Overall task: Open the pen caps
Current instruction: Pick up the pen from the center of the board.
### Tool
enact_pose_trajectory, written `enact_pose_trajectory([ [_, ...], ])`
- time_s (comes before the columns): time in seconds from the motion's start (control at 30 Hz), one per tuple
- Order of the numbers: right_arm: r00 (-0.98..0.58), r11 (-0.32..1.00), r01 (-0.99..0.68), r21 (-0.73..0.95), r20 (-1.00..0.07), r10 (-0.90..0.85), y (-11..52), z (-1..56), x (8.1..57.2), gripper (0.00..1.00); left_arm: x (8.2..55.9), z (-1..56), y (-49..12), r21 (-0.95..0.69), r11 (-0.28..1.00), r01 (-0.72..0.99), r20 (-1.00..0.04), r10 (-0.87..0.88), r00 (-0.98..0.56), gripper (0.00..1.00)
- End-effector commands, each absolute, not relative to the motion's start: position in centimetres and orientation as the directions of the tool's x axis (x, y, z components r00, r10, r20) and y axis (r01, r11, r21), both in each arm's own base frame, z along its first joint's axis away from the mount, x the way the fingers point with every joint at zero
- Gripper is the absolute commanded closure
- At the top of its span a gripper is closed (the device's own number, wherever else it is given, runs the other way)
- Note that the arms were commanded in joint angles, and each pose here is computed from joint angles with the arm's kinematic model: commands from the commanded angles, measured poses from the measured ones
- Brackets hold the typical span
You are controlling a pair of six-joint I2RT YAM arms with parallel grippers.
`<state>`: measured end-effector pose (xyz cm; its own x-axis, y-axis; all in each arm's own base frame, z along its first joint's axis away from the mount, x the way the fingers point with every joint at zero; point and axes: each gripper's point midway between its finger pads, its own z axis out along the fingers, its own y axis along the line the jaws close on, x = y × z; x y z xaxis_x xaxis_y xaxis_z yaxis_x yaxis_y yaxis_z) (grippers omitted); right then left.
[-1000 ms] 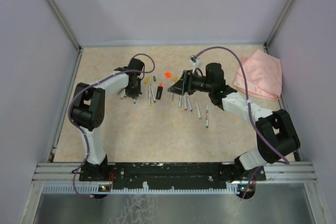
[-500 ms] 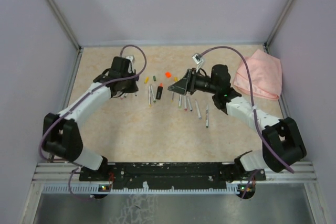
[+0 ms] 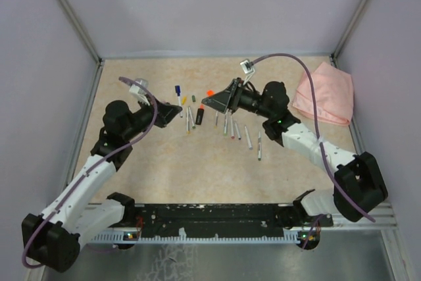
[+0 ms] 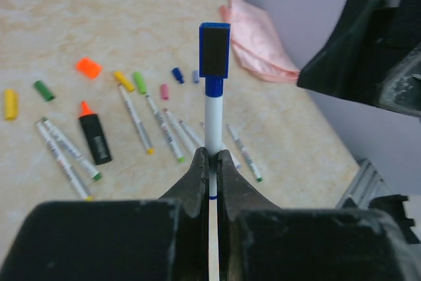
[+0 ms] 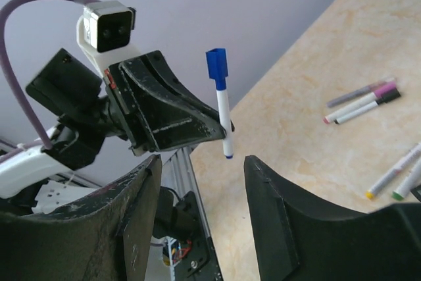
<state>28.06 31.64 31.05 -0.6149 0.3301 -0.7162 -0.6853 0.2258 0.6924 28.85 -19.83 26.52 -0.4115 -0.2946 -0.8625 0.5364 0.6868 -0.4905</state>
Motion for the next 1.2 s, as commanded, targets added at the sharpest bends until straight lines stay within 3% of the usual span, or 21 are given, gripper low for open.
enact_pose_trajectory([
  [0.0,-0.489,0.147,-0.792,0.593,-0.759,0.429,32.9,38.3,27.1,0.47,26.2,32.3,-22.2,-0.547,0.451,0.705,-0.823,-0.442,-0.356,1.0],
  [0.3,-0.482,0.154,-0.801,0.578,-0.776,0.406,36.0,38.1,26.4,0.47,24.0,33.9,-23.4,-0.554,0.298,0.777,-0.797,-0.458,-0.393,1.0],
  [0.57,-0.458,0.2,-0.811,0.55,-0.809,0.369,37.6,37.4,26.3,0.49,23.3,33.8,-23.8,-0.548,0.259,0.795,-0.802,-0.431,-0.413,1.0],
  [0.87,-0.452,0.202,-0.824,0.529,-0.83,0.328,39.2,36.9,26.0,0.67,23.2,33.5,-23.7,-0.557,0.271,0.785,-0.802,-0.42,-0.424,1.0],
  [1.17,-0.44,0.218,-0.828,0.517,-0.839,0.319,39.6,36.6,25.9,0.72,23.7,33.5,-23.6,-0.57,0.299,0.766,-0.8,-0.416,-0.433,1.0],
])
